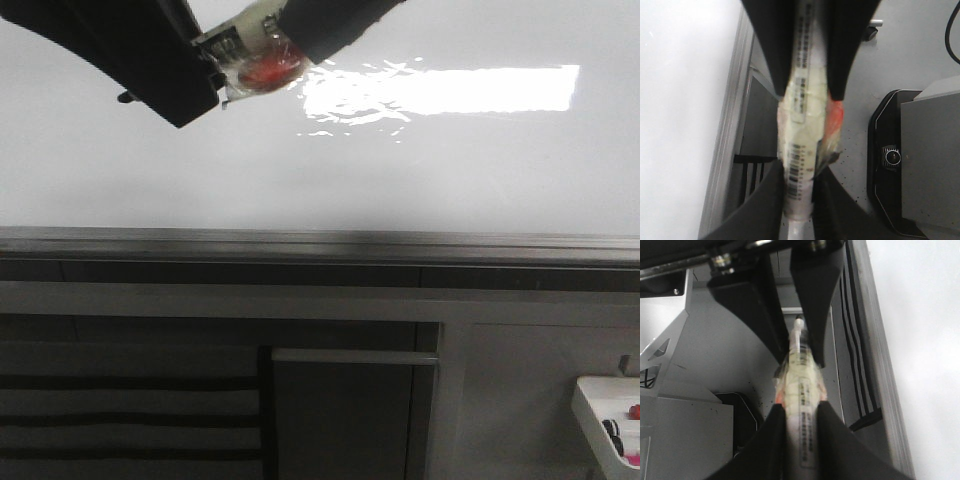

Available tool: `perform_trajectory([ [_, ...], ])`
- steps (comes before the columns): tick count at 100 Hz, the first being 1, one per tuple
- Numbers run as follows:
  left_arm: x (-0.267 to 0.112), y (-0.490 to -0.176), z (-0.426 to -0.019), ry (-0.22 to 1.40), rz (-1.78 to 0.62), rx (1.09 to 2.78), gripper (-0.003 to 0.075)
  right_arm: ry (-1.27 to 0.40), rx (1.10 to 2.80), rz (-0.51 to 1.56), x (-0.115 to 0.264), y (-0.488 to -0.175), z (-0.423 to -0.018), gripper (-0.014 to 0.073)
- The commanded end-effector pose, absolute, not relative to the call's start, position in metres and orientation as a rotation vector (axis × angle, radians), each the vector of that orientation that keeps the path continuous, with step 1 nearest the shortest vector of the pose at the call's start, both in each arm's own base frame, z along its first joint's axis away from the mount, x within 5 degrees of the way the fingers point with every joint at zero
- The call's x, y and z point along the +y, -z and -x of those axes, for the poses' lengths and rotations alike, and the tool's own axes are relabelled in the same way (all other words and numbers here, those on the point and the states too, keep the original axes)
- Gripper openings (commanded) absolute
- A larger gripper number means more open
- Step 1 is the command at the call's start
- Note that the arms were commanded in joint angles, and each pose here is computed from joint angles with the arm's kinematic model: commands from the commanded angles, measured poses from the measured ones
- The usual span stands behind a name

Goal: Write number 3 on whiteboard

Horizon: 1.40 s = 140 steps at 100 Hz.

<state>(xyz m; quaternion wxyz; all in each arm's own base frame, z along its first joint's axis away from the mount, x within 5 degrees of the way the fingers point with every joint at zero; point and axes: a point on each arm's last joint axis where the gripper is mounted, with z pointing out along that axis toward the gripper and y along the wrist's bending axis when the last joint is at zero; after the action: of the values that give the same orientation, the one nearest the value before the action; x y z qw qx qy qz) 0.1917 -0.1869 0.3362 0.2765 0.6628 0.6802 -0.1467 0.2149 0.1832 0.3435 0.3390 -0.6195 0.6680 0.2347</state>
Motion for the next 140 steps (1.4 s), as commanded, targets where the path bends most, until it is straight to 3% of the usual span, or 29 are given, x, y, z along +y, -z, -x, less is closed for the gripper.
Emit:
perform_trajectory([
  [1, -0.187, -0.357, -0.190, 0.379, -1.694, 1.754, 0.0010, -0.633, 1.677, 1.562, 0.183, -0.362, -0.211, -0.0018],
  [35, -0.188, -0.358, -0.191, 0.388, -1.644, 1.778, 0.0341, -0.627, 1.676, 1.559, 0.183, -0.362, -0.211, -0.0053],
  [49, -0.187, -0.361, -0.192, 0.392, -1.616, 1.791, 0.0427, -0.592, 1.667, 1.570, 0.182, -0.366, -0.212, -0.0053],
  [67, -0.175, -0.382, -0.178, 0.371, -1.569, 1.734, 0.0433, -0.443, 1.738, 1.484, 0.166, -0.385, -0.207, -0.0053],
  [78, -0.153, -0.399, -0.169, 0.370, -1.423, 1.766, 0.0433, -0.330, 1.815, 1.420, 0.146, -0.397, -0.192, -0.0053],
  [93, -0.111, -0.403, -0.159, 0.343, -1.176, 1.845, 0.0433, -0.165, 1.929, 1.158, 0.113, -0.406, -0.178, -0.0053],
  [112, -0.077, -0.379, -0.139, 0.372, -0.866, 1.876, 0.0433, -0.213, 1.987, 0.728, 0.076, -0.381, -0.169, -0.0053],
  [122, -0.066, -0.365, -0.132, 0.328, -0.759, 1.854, 0.0432, -0.205, 1.995, 0.672, 0.071, -0.359, -0.170, -0.0053],
  [140, -0.062, -0.361, -0.123, 0.305, -0.727, 1.821, 0.0430, -0.309, 1.997, 0.604, 0.077, -0.354, -0.172, -0.0053],
])
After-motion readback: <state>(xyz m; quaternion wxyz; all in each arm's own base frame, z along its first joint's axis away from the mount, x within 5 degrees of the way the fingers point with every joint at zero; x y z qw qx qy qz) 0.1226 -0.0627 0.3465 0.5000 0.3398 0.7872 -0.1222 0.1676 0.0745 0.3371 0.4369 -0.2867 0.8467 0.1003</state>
